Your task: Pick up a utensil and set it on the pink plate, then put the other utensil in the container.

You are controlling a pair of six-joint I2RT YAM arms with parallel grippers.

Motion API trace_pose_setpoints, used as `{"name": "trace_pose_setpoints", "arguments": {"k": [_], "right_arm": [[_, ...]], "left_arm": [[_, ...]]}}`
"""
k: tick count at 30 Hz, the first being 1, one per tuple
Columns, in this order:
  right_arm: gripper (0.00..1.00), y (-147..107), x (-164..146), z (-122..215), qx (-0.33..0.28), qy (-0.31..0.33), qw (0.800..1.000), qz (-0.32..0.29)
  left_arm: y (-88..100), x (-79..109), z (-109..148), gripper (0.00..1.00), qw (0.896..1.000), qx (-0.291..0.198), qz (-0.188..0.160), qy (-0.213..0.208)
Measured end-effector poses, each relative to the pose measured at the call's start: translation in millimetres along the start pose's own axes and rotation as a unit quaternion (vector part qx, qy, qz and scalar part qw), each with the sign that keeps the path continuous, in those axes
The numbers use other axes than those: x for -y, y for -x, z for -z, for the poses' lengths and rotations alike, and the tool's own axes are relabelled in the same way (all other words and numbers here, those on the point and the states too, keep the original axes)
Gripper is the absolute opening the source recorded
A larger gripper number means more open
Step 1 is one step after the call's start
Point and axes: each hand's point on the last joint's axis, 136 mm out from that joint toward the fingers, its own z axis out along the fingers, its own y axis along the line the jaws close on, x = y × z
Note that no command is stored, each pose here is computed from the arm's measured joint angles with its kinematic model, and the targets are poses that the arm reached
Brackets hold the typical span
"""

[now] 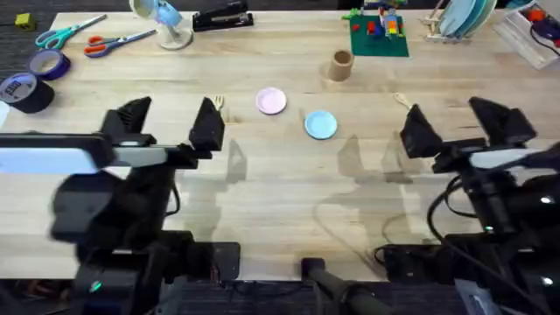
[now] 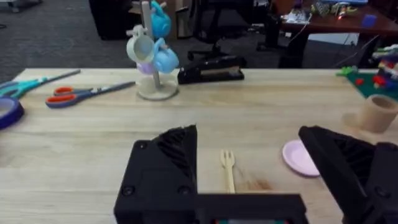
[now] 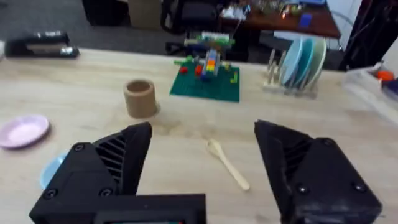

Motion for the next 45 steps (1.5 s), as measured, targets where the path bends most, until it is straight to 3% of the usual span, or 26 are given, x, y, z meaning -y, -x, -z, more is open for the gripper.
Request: {"name": "trace_pose_setpoints", "arguments": {"k": [7, 14, 22, 27, 36, 41, 45], "right_arm": [[0.995, 44.9, 1.6, 23.2, 0.0, 0.0, 1.0, -0.002], [0.995, 86.9, 2.9, 49.3, -0.026, 0.002, 1.0, -0.008], [0.995, 112.9, 4.5, 48.5, -0.097, 0.005, 0.995, -0.018], [0.993, 116.7, 4.7, 37.9, -0.177, 0.01, 0.984, -0.024], [0.995, 117.0, 4.6, 25.8, -0.323, 0.018, 0.946, -0.032], [0.995, 115.3, 4.7, 21.0, -0.367, 0.02, 0.929, -0.034], [0.995, 111.1, 4.7, 17.4, -0.383, 0.021, 0.923, -0.034]], "left_arm": [[51.9, 1.4, 32.6, 0.993, 1.0, 0.0, 0.014, 0.0], [94.0, 2.4, 63.3, 0.993, 0.999, -0.031, 0.019, 0.001], [114.4, 3.0, 63.6, 0.993, 0.989, -0.148, 0.019, 0.006], [118.7, 3.2, 53.2, 0.993, 0.971, -0.24, 0.019, 0.009], [112.3, 3.4, 24.5, 0.993, 0.92, -0.391, 0.019, 0.015], [97.8, 3.1, 12.2, 0.993, 0.895, -0.444, 0.019, 0.017], [89.5, 2.9, 9.1, 0.993, 0.885, -0.465, 0.019, 0.018]]}}
